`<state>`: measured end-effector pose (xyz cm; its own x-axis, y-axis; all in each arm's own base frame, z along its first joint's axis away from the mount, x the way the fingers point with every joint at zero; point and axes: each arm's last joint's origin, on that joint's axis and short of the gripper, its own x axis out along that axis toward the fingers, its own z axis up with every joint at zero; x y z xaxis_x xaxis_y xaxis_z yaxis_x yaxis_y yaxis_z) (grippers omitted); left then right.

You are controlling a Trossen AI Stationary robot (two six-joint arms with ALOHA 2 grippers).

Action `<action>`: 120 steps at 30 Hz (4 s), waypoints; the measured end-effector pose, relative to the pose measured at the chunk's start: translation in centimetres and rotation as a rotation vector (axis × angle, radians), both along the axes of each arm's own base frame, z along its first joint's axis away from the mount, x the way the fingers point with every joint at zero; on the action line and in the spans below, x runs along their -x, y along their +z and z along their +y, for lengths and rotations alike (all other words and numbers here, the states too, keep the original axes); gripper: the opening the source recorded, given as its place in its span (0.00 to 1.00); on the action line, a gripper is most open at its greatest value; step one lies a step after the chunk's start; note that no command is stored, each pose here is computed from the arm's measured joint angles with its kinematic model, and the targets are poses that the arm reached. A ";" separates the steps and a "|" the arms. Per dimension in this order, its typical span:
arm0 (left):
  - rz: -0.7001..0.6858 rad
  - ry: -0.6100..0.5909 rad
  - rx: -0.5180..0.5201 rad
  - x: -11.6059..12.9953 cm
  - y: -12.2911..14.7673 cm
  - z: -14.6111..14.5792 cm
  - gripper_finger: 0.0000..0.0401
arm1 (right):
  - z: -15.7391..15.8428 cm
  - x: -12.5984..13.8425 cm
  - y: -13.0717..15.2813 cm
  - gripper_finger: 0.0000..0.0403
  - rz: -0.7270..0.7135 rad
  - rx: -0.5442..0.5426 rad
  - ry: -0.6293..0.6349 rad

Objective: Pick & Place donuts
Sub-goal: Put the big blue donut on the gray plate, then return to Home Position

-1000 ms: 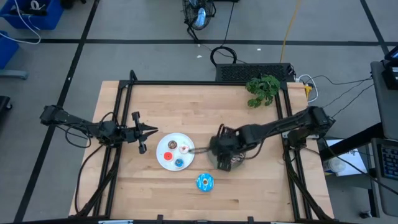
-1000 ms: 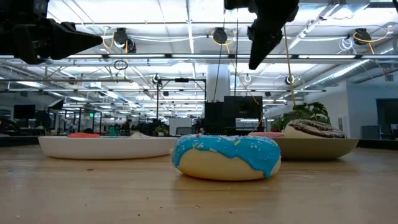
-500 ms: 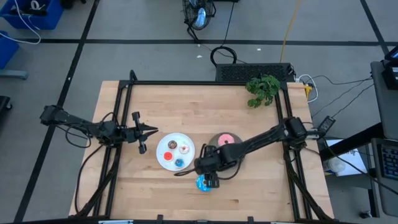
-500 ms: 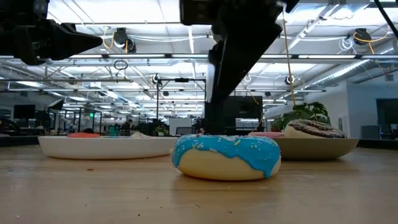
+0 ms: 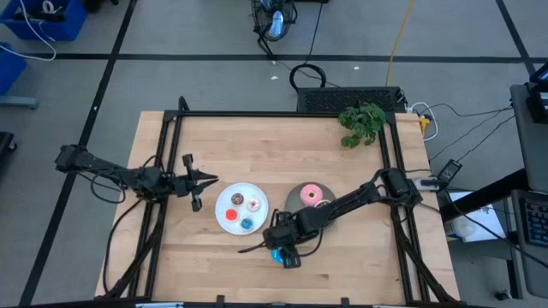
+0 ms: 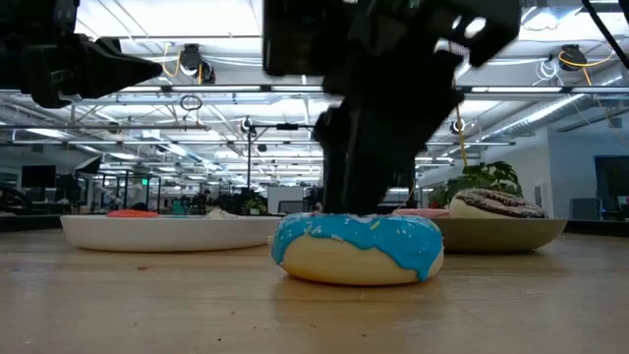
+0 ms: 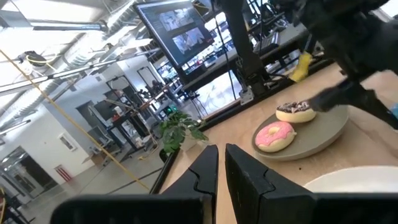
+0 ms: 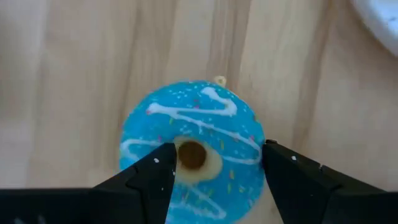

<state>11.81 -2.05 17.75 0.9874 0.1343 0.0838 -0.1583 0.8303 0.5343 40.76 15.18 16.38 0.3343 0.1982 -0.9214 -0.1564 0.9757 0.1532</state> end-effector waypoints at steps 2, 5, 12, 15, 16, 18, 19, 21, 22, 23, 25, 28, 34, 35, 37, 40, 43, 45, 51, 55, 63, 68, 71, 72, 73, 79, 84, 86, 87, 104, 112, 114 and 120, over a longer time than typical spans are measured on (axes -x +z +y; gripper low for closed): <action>0.001 0.003 0.000 0.0 0.0 0.0 0.09 | 0.1 0.0 -0.9 0.56 0.031 0.004 0.004; 0.002 0.005 0.000 0.0 0.0 0.0 0.09 | 0.1 0.1 -1.7 0.56 0.066 0.017 0.003; 0.001 0.007 0.001 0.0 0.0 0.0 0.09 | 0.1 -0.2 -2.2 0.55 0.051 0.037 0.030; 0.000 0.007 0.001 0.0 0.0 0.0 0.09 | 0.0 -0.1 -2.5 0.51 0.044 0.049 0.040; 0.001 0.007 0.000 0.0 0.0 0.0 0.09 | 0.0 -0.1 -2.5 0.49 0.044 0.050 0.043; 0.002 0.007 0.000 0.0 0.0 0.0 0.09 | 0.0 -0.1 -2.6 0.42 0.044 0.052 0.042; 0.001 0.007 0.000 0.0 0.0 0.0 0.09 | 0.0 -0.1 -2.5 0.38 0.042 0.052 0.040; 0.002 0.007 0.000 0.0 0.0 0.0 0.09 | 0.0 -0.1 -2.5 0.30 0.043 0.050 0.037; 0.002 0.006 0.000 0.0 0.0 0.0 0.09 | -0.1 0.0 -2.4 0.25 0.048 0.052 0.036; 0.002 0.005 0.001 0.0 0.0 0.0 0.09 | -0.2 0.1 -2.3 0.20 0.051 0.052 0.034; 0.002 0.005 0.001 0.0 0.0 0.0 0.09 | -0.4 0.3 -1.5 0.11 0.059 0.051 0.032; 0.002 0.005 0.001 0.0 0.0 0.0 0.09 | -0.6 0.9 0.8 0.03 0.043 0.018 0.032; 0.000 0.000 0.002 0.0 0.0 0.0 0.09 | -2.2 2.5 6.9 0.07 -0.049 -0.031 -0.039; 0.000 0.001 0.003 0.0 0.0 0.0 0.09 | -2.7 2.7 7.9 0.06 -0.070 -0.041 -0.056; 0.000 0.000 0.004 0.0 0.0 0.0 0.09 | -3.5 3.5 9.9 0.03 -0.102 -0.059 -0.088; 0.000 -0.001 0.004 0.0 0.0 0.0 0.09 | -4.4 4.5 11.8 0.02 -0.124 -0.070 -0.117; 0.000 -0.002 0.008 0.0 0.0 0.0 0.09 | -5.2 5.2 12.3 0.03 -0.102 -0.022 -0.151; 0.000 -0.002 0.008 0.0 0.0 0.0 0.09 | -5.8 5.6 12.3 0.02 -0.060 -0.003 -0.171; 0.000 -0.002 0.008 0.0 0.0 0.0 0.09 | -7.1 6.0 11.9 0.02 0.009 0.045 -0.198; 0.000 -0.002 0.007 0.0 0.0 0.0 0.09 | -8.5 5.9 10.7 0.02 0.032 0.076 -0.221; 0.007 -0.002 0.006 0.0 -0.1 0.0 0.09 | -11.6 6.4 4.9 0.02 0.073 0.024 -0.276; 0.007 -0.002 0.001 0.0 -0.1 0.0 0.09 | -12.7 7.2 2.0 0.02 0.088 -0.017 -0.287; 0.007 -0.002 -0.002 0.0 -0.1 0.0 0.09 | -12.9 7.7 0.8 0.02 0.086 -0.024 -0.291; 0.006 -0.001 -0.002 0.0 -0.1 0.0 0.09 | -13.0 7.9 0.4 0.02 0.089 -0.025 -0.293; 0.006 -0.001 -0.001 0.0 -0.1 0.0 0.09 | -13.0 8.0 0.2 0.02 0.089 -0.027 -0.294; 0.005 -0.001 -0.002 0.0 -0.1 0.0 0.09 | -12.9 7.8 -0.1 0.02 0.062 -0.038 -0.306; 0.006 -0.001 -0.007 0.0 0.0 0.0 0.09 | -12.7 7.7 0.0 0.02 0.052 -0.063 -0.298; 0.006 -0.001 -0.007 0.0 0.0 0.0 0.09 | -12.7 7.7 0.0 0.03 0.048 -0.060 -0.286; 0.006 -0.001 -0.007 0.0 -0.1 0.0 0.09 | -12.7 7.7 0.0 0.04 0.042 -0.060 -0.280; -0.002 -0.002 0.006 0.0 0.0 0.0 0.09 | -12.7 7.8 0.1 0.45 0.077 -0.094 -0.321; -0.040 -0.003 0.034 0.0 0.4 0.0 0.09 | -12.8 7.5 2.1 0.52 0.138 -0.072 -0.316; -0.057 -0.002 0.032 0.1 0.5 0.0 0.09 | -12.8 7.2 2.9 0.53 0.132 -0.066 -0.303; -0.153 0.040 0.076 0.2 1.6 0.2 0.09 | -12.8 7.4 6.7 0.50 -0.030 -0.065 -0.214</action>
